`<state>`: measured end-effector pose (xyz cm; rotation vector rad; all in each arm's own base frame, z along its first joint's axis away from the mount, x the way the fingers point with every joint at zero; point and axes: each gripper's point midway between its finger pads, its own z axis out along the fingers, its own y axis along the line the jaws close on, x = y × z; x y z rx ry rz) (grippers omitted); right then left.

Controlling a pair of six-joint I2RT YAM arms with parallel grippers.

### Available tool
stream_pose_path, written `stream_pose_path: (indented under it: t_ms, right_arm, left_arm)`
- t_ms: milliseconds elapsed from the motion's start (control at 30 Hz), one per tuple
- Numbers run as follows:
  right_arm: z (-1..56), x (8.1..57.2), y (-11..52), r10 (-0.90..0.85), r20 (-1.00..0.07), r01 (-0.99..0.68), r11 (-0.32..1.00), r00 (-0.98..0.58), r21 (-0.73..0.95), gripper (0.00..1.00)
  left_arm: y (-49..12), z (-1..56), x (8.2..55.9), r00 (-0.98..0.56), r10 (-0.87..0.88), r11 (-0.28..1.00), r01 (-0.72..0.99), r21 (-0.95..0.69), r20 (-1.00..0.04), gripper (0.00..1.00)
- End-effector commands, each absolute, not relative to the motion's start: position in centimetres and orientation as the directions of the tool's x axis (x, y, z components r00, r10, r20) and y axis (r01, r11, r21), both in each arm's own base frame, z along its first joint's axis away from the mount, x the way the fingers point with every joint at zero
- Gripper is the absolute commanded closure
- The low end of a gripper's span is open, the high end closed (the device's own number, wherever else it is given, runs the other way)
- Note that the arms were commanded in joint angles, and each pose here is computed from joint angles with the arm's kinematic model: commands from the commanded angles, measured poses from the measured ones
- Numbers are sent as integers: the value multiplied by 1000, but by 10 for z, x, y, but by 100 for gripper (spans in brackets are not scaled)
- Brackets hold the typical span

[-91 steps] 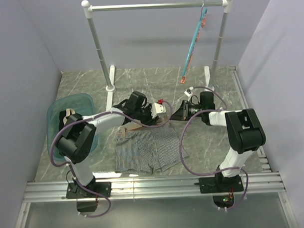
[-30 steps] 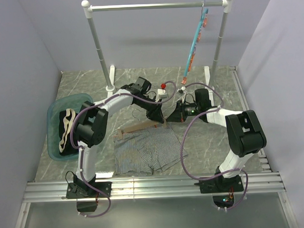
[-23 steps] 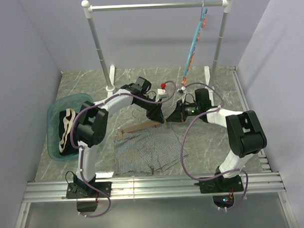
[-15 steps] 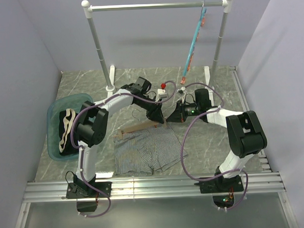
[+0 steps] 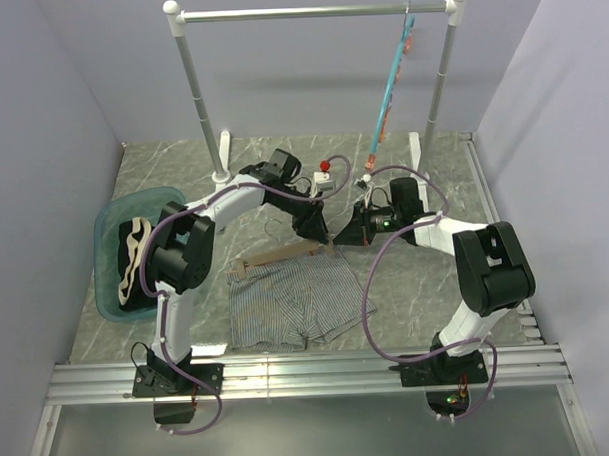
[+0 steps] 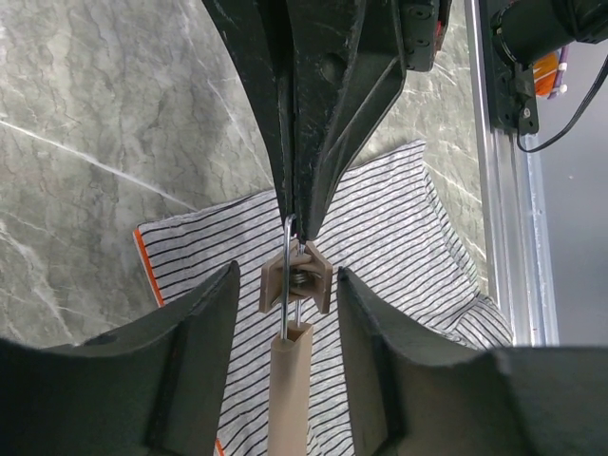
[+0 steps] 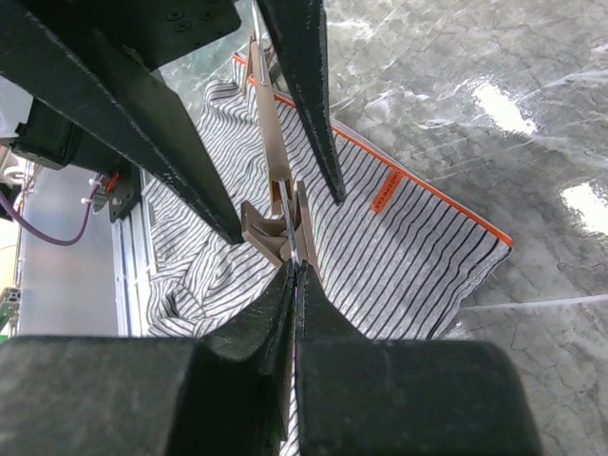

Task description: Clip the underwear to the hanger

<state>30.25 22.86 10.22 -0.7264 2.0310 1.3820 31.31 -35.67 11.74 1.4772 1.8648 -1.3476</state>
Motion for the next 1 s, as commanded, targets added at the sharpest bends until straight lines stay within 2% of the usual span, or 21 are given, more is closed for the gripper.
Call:
stream_pose_path:
  t_ms: [0,100,400,467,500,600,667,767,833,867,933,967]
  right_arm:
    - [124,307,233,-118,-778,-769,299,-617,565,100]
    - [125,308,233,-119,-779,-770,299,-616,563,100]
    - [125,308,233,-113,-778,-767,300,-618,567,100]
    - [126,307,233,-116,-778,-769,298,-617,565,100]
    - [127,308,233,-115,-780,-770,299,-615,563,100]
    - [125,308,233,-118,-779,-770,300,-616,563,100]
    - [124,307,232,-119,-776,-767,302,-619,566,100]
    - [122,306,232,-123,-775,-766,306,-620,565,100]
    - [122,305,232,-123,-773,-765,305,-623,568,100]
    - [121,307,231,-122,-770,-760,317,-626,567,94]
    - [119,309,229,-116,-757,-741,340,-643,578,71]
    - [117,307,228,-117,-746,-730,351,-656,587,63]
  left_arm:
    - [-361,129,317,-344,494,-51,906,-421,-799,46]
    - [-361,127,317,-346,495,-50,905,-424,-797,45]
    - [-360,117,316,-366,522,-40,891,-452,-770,49]
    - [-360,117,316,-359,527,-46,893,-448,-770,54]
    - [-361,116,318,-361,524,-42,893,-447,-771,63]
    - [-361,119,321,-368,506,-37,895,-445,-780,77]
    - [-361,122,322,-365,500,-44,895,-444,-785,80]
    - [-360,122,321,-372,494,-51,890,-454,-786,99]
    - [-359,123,323,-378,481,-46,890,-454,-791,100]
    - [-357,123,322,-389,477,-46,885,-464,-788,100]
    - [-353,123,326,-404,470,-37,879,-475,-785,100]
    - [-353,125,329,-404,464,-36,881,-472,-788,100]
